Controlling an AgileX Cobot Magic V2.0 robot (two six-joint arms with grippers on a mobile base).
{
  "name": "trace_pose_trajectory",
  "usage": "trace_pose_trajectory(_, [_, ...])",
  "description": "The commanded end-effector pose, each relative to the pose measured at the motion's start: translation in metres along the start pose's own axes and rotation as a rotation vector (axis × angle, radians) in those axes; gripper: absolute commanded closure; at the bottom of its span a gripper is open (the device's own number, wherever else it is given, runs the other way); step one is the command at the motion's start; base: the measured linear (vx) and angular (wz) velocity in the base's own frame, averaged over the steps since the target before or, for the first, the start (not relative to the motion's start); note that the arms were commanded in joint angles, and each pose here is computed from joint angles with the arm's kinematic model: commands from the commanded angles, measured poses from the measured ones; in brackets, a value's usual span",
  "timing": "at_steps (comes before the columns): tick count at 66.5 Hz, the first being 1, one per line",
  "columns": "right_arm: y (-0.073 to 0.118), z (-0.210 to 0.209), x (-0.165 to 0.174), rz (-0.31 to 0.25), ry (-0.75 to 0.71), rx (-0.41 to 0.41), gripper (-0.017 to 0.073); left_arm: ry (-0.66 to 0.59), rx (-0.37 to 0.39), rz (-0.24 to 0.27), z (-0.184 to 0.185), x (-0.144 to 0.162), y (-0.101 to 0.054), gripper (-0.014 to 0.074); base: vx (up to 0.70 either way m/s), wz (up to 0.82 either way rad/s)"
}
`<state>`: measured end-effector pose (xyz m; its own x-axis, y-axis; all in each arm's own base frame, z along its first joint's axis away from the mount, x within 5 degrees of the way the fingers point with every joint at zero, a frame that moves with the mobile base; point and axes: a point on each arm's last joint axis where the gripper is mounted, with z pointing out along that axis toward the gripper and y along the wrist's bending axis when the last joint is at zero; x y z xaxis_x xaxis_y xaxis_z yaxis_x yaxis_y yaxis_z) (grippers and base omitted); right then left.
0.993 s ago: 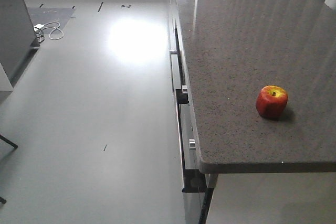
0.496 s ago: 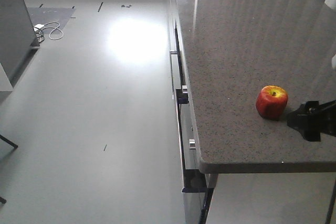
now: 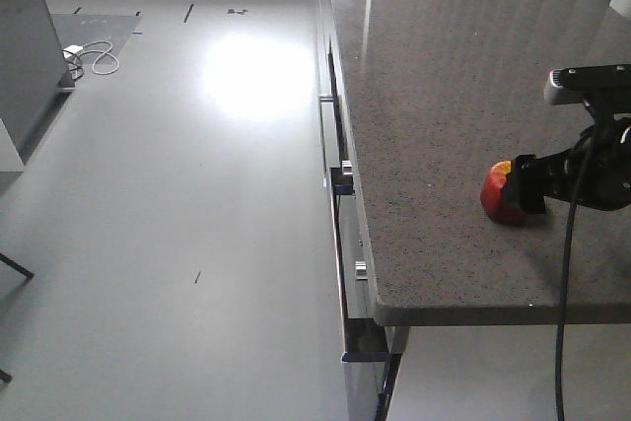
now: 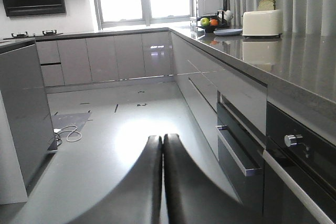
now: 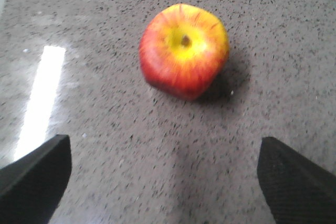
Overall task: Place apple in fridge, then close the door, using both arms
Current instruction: 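Lower the right gripper over the red-yellow apple and close on it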
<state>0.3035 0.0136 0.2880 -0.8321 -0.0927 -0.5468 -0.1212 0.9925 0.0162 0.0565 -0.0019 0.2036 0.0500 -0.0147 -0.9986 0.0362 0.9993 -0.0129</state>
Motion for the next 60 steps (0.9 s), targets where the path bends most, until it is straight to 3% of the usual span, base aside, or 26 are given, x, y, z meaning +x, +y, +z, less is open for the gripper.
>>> trace_pose_trajectory(1, [-0.004, -0.005, -0.023, -0.019, -0.089, 0.03, -0.0129, -0.097, 0.014, -0.015, -0.002, -0.012, -0.001, 0.06, 0.0, 0.0])
trace_pose_trajectory(39, [-0.017, 0.062, -0.072, -0.058, -0.036, 0.073, -0.0122, -0.097, 0.014, -0.015, -0.002, -0.012, -0.001, 0.06, 0.0, 0.0])
trace_pose_trajectory(60, [-0.018, 0.086, -0.069, -0.05, 0.024, 0.06, -0.007, -0.097, 0.014, -0.015, -0.002, -0.012, -0.001, 0.06, 0.0, 0.0])
